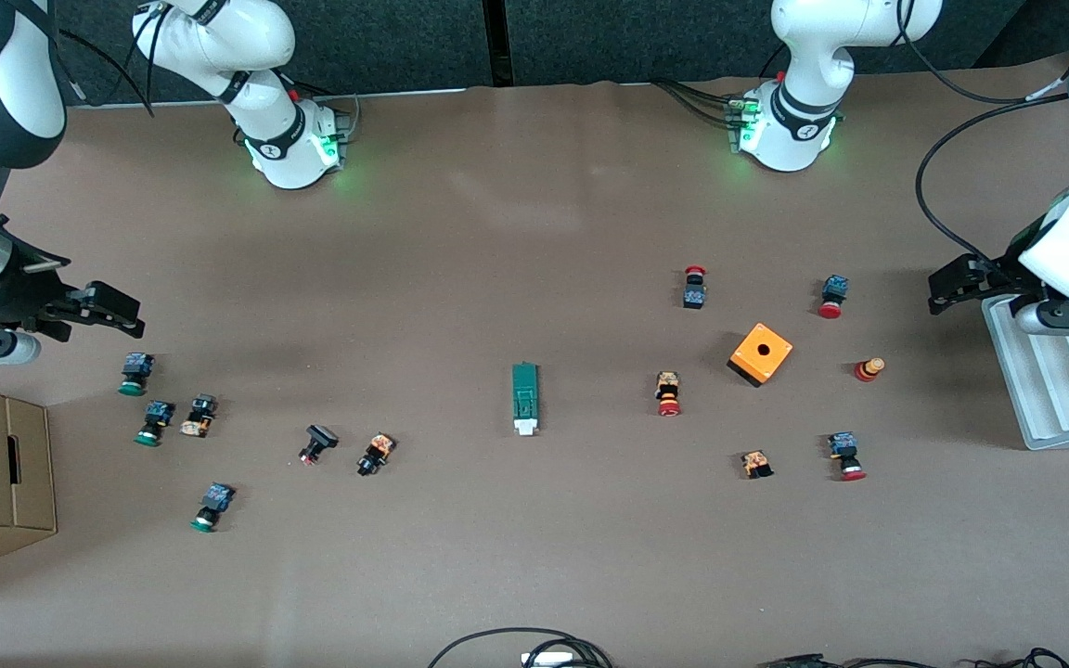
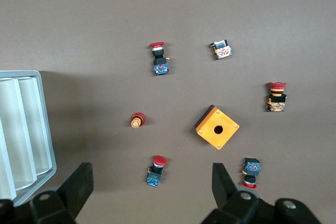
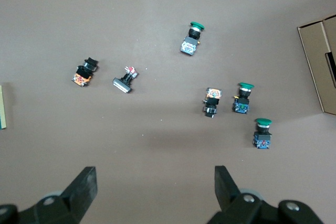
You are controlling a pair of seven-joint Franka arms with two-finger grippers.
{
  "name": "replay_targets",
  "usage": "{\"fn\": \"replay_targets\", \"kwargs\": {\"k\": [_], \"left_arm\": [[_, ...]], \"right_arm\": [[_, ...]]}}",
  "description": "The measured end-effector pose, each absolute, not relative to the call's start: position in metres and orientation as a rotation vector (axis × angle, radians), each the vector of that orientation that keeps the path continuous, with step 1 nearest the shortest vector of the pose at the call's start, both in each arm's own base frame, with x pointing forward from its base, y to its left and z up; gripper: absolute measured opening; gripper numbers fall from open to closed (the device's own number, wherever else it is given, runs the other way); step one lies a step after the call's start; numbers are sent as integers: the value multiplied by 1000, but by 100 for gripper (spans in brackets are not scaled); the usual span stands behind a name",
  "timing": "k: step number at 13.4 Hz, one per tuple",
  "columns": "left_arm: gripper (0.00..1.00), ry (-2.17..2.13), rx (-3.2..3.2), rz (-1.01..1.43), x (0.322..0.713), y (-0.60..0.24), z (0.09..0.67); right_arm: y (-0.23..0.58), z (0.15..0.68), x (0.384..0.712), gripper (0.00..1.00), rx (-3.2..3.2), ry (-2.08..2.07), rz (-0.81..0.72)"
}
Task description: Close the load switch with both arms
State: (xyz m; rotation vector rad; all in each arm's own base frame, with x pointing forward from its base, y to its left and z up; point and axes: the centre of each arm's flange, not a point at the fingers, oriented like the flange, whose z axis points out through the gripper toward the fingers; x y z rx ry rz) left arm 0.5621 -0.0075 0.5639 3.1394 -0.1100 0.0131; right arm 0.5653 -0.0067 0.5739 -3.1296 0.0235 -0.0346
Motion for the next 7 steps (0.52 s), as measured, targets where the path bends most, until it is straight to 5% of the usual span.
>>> {"fn": "replay_targets", "kwargs": {"k": [7], "left_arm": [[100,-113,3140,14,562,-8,564]], "right_arm": [[1,563,568,100,-3129,3,5]]}}
